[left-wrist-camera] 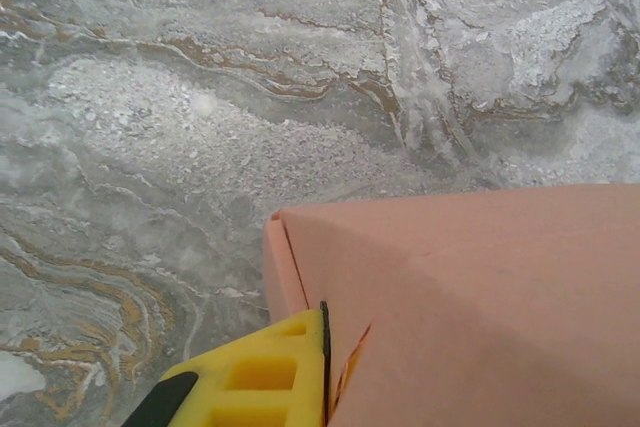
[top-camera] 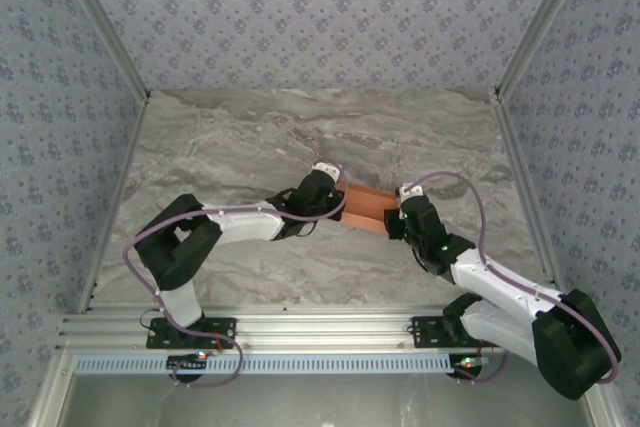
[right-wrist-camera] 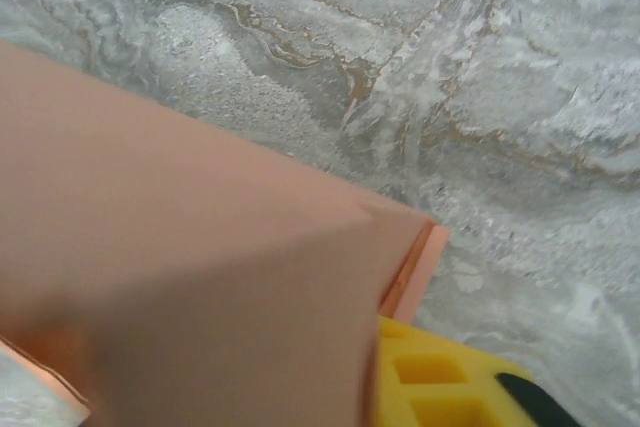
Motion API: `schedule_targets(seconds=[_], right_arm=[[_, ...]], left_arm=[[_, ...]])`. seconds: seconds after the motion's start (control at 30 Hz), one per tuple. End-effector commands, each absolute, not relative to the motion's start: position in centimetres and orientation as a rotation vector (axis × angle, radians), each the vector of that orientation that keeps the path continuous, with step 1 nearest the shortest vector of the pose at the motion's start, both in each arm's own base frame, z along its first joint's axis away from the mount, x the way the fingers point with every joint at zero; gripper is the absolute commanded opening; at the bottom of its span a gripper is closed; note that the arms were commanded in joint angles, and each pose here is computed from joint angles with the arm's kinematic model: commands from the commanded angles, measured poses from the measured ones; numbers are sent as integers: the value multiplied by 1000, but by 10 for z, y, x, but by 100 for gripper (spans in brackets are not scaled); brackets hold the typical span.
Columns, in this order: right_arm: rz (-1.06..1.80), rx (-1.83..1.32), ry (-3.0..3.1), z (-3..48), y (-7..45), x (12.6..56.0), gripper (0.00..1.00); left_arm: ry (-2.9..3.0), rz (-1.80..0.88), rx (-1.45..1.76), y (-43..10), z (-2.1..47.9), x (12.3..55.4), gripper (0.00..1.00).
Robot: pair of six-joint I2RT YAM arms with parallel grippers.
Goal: Fold the paper box
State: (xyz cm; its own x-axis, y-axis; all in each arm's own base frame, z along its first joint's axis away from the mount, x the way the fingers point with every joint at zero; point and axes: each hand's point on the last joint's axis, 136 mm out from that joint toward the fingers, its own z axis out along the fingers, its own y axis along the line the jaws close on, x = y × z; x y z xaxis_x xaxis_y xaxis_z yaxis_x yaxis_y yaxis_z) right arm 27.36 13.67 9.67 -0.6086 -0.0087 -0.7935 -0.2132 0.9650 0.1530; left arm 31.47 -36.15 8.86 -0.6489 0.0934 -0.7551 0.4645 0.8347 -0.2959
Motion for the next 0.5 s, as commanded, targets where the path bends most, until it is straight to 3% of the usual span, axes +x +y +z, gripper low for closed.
schedule_targets(seconds=[0.0, 0.1, 0.37, 0.47], right_arm=[[368, -118, 2188, 112, 141, 268, 35], [446, -91, 2137, 134, 146, 267, 44], [628, 119, 2061, 158, 142, 257, 49], [620, 282, 2060, 162, 125, 258, 58]], left_arm=[[2257, -445, 451, -341, 68, 311, 8], [2244, -306, 434, -326, 68, 323, 9], [2237, -230, 400, -322, 59, 337, 10], [2226, -222, 384, -321, 57, 341, 10]])
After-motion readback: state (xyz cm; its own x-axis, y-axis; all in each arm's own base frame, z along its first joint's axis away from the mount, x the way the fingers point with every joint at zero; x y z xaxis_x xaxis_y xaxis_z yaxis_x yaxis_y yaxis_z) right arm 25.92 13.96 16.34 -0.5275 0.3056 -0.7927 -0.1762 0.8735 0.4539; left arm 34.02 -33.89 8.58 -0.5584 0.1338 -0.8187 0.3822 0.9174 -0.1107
